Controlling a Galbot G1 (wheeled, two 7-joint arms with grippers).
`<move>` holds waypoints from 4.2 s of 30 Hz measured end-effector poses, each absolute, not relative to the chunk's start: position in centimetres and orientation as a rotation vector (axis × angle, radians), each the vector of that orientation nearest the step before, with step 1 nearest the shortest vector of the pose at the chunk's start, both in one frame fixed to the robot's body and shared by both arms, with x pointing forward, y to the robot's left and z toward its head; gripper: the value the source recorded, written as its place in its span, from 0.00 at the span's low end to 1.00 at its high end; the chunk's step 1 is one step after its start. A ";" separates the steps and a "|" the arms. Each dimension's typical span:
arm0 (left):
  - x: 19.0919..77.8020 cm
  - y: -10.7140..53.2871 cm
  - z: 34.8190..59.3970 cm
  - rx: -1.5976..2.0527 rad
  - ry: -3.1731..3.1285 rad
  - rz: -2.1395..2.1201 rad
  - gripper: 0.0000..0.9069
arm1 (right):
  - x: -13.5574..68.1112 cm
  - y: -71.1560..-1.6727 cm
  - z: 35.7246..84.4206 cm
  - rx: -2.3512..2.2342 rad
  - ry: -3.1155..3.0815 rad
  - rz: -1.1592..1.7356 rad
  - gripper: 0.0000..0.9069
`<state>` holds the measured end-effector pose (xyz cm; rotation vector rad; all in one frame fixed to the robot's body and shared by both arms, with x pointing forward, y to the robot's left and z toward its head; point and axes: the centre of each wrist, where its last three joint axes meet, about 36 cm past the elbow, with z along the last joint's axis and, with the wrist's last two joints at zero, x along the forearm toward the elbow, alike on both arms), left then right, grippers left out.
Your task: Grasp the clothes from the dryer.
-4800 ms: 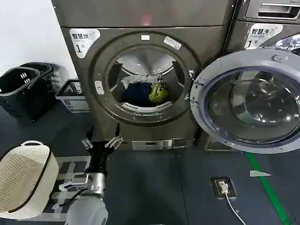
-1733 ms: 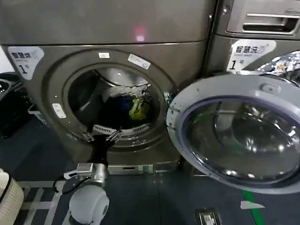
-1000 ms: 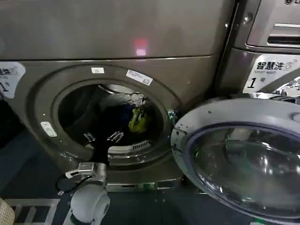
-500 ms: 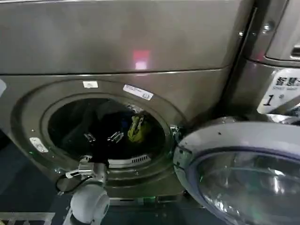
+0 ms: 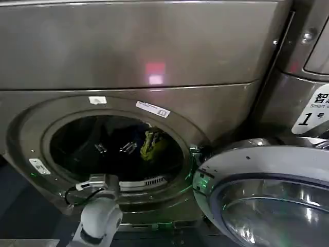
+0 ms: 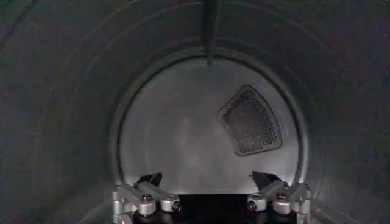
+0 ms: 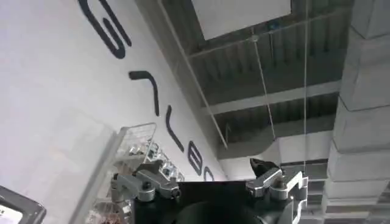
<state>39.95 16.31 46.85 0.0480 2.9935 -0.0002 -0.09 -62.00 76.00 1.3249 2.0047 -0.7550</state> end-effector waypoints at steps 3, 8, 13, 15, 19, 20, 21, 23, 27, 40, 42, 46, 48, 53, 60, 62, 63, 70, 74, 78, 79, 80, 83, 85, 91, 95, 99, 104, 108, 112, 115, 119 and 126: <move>42.1 16.1 46.7 0.035 3.007 -0.016 1.00 | -0.1 -61.9 76.0 1.323 2.007 -0.759 1.00; 47.4 15.3 46.6 0.025 2.999 -0.013 1.00 | -0.1 -61.7 75.8 1.321 2.007 -0.756 1.00; 53.3 14.4 45.9 -0.015 3.005 0.025 1.00 | -0.1 -61.7 75.9 1.316 2.011 -0.758 1.00; 55.6 13.9 45.6 -0.023 3.011 0.041 1.00 | -0.1 -61.7 75.9 1.316 2.010 -0.757 1.00; 59.7 13.2 45.3 -0.028 3.029 0.072 1.00 | 0.0 -61.8 75.9 1.311 2.009 -0.752 1.00; 60.6 13.1 45.3 -0.029 3.032 0.076 1.00 | 0.0 -61.8 75.9 1.311 2.009 -0.750 1.00; 61.5 13.0 45.3 -0.028 3.036 0.082 1.00 | -0.1 -61.9 75.9 1.312 2.009 -0.748 1.00; 63.3 13.0 45.2 -0.023 3.052 0.103 1.00 | -0.2 -62.0 75.8 1.314 2.007 -0.748 1.00; 66.1 13.6 45.5 0.049 3.104 0.164 1.00 | -0.2 -62.0 75.9 1.305 2.007 -0.749 1.00; 72.2 15.7 47.0 0.972 3.051 0.531 1.00 | -0.4 -62.1 76.3 1.304 2.007 -0.764 1.00; 73.1 16.0 47.2 1.127 3.003 0.600 1.00 | -0.4 -62.1 76.3 1.303 2.007 -0.764 1.00; 74.6 16.7 47.4 1.420 2.895 0.772 1.00 | -0.4 -62.1 76.3 1.302 2.008 -0.763 1.00; 75.2 17.2 47.7 1.564 2.828 0.883 1.00 | -0.4 -62.1 76.2 1.304 2.007 -0.762 1.00; 76.6 18.4 49.3 1.870 2.653 1.154 1.00 | -0.3 -62.1 76.3 1.299 2.010 -0.764 1.00; 77.6 19.3 51.2 2.106 2.430 1.535 1.00 | 0.2 -62.0 76.1 1.286 2.016 -0.759 1.00; 77.7 19.5 51.6 2.135 2.385 1.625 1.00 | 0.2 -62.0 76.1 1.286 2.017 -0.759 1.00; 77.7 19.6 51.6 2.153 2.359 1.668 1.00 | 0.2 -62.0 76.1 1.286 2.018 -0.760 1.00; 77.8 20.5 52.1 2.265 2.206 1.874 1.00 | -0.1 -62.2 76.3 1.299 2.017 -0.763 1.00; 78.0 21.1 53.2 2.307 2.168 1.910 1.00 | -0.1 -62.2 76.1 1.301 2.016 -0.760 1.00; 78.0 21.6 53.4 2.341 2.129 1.932 1.00 | 0.0 -62.4 75.8 1.303 2.021 -0.752 1.00; 78.0 21.7 53.5 2.348 2.120 1.933 1.00 | 0.0 -62.4 75.8 1.303 2.021 -0.751 1.00; 78.1 21.9 53.7 2.351 2.112 1.930 1.00 | 0.0 -62.4 75.7 1.303 2.021 -0.750 1.00; 78.1 22.2 53.8 2.367 2.082 1.923 1.00 | 0.0 -62.5 75.6 1.306 2.023 -0.747 1.00; 77.9 22.5 53.6 2.381 2.071 1.918 1.00 | 0.0 -62.6 75.5 1.309 2.023 -0.745 1.00; 77.1 23.2 51.3 2.459 2.057 1.906 1.00 | 0.1 -62.8 75.3 1.313 2.027 -0.746 1.00; 76.4 23.2 49.3 2.521 2.054 1.890 1.00 | 0.3 -62.8 75.4 1.310 2.029 -0.751 1.00; 75.8 23.3 47.3 2.575 2.055 1.873 0.26 | 0.2 -62.8 75.6 1.311 2.027 -0.758 1.00; 75.6 23.4 46.4 2.598 2.054 1.864 0.00 | 0.2 -62.9 75.6 1.311 2.023 -0.760 1.00; 75.4 23.4 46.0 2.610 2.054 1.859 0.00 | 0.3 -63.0 75.6 1.311 2.022 -0.755 1.00; 75.4 23.5 45.9 2.612 2.062 1.849 0.00 | 0.5 -63.1 75.4 1.311 2.025 -0.750 1.00; 75.6 23.5 46.2 2.609 2.068 1.848 0.00 | 0.5 -63.2 75.3 1.313 2.024 -0.747 1.00; 75.8 23.4 46.8 2.590 2.092 1.839 0.00 | 0.3 -63.2 75.3 1.320 2.018 -0.747 1.00; 75.6 22.1 46.3 2.365 2.289 1.697 0.00 | 0.2 -63.3 75.3 1.325 2.014 -0.742 1.00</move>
